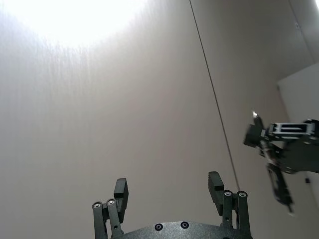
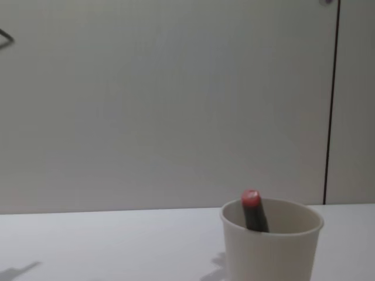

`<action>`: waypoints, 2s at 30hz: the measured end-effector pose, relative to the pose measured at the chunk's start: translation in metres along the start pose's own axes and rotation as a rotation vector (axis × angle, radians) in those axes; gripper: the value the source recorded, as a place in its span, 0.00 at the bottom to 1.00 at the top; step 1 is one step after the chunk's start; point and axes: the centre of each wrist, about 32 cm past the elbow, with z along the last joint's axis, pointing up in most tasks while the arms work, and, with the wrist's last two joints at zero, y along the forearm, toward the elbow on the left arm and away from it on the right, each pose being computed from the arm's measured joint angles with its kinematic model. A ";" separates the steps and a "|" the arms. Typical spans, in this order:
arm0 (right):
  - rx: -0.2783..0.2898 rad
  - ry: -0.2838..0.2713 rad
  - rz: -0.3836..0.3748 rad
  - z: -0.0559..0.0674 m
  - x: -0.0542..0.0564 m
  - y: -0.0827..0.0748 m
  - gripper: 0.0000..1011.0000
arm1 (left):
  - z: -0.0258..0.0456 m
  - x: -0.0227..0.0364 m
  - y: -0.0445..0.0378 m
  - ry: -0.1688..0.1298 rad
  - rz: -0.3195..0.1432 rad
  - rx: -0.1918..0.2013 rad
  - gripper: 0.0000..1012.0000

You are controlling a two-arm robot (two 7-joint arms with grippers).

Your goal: Place the pen into the pen holder.

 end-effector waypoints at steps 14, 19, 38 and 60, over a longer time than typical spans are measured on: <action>-0.144 -0.126 -0.027 -0.004 -0.005 -0.030 0.13 | 0.0333 0.0604 -0.0285 -0.217 0.025 -0.013 0.99; -0.193 -0.174 -0.034 -0.006 -0.007 -0.039 0.13 | 0.0414 0.0726 -0.0342 -0.260 0.033 -0.017 0.99; -0.377 -0.436 -0.093 -0.022 -0.022 -0.075 0.13 | 0.0545 0.0904 -0.0422 -0.322 0.046 -0.023 0.99; -0.373 -0.832 -0.211 -0.046 -0.042 -0.103 0.13 | 0.0576 0.0940 -0.0440 -0.335 0.049 -0.024 0.99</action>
